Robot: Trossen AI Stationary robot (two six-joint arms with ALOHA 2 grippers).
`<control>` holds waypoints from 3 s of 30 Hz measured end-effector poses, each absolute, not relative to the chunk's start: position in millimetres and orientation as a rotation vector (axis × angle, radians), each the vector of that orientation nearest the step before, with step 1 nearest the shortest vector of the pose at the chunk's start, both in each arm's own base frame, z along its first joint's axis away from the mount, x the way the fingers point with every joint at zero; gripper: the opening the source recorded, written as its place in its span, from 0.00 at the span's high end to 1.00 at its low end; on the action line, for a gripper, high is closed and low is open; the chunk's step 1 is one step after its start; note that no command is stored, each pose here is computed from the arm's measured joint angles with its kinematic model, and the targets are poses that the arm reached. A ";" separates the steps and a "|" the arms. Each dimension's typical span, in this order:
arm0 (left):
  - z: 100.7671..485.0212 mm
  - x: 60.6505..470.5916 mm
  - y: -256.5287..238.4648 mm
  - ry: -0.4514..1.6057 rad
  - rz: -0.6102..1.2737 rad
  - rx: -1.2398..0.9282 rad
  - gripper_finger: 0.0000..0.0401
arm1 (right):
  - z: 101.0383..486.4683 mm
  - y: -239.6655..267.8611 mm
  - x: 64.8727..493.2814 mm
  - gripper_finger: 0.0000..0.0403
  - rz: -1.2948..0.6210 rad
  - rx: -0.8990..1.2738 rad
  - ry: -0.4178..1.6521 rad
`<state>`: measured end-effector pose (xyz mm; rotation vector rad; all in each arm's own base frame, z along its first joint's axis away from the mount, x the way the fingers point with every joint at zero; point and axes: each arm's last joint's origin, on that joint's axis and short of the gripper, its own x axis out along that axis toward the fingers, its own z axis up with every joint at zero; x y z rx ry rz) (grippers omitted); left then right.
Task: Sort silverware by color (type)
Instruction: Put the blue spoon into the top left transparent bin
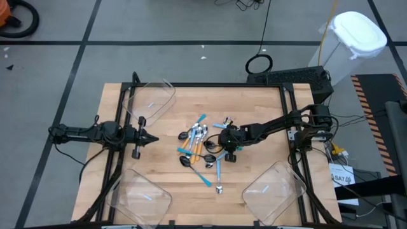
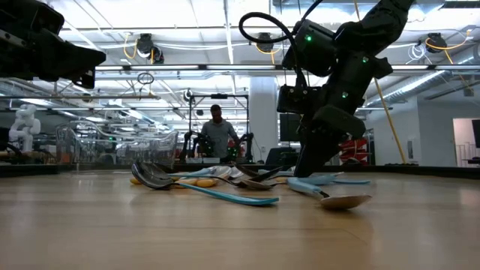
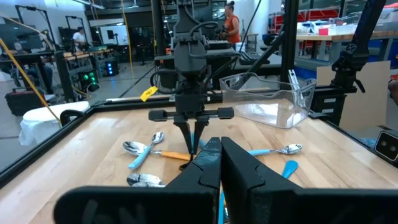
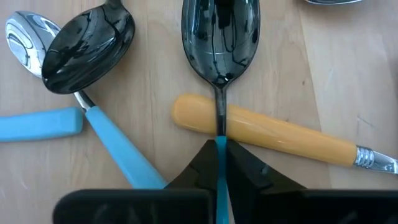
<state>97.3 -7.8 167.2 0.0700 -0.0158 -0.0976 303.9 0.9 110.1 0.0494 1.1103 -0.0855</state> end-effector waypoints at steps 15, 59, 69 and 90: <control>167.2 97.3 -7.8 -0.016 -0.098 0.065 0.98 | 127.0 0.7 299.6 0.97 -0.084 0.047 1.070; 181.0 96.3 -4.1 -0.155 0.033 0.033 0.97 | 282.4 31.3 373.3 0.97 -0.113 -0.021 0.683; 189.5 96.9 -1.1 -0.234 0.140 0.015 0.64 | 298.6 4.5 385.5 0.97 -0.135 -0.049 0.492; 242.5 176.2 -19.0 0.051 0.072 0.158 0.35 | 309.4 -14.8 392.1 0.97 -0.042 -0.087 0.357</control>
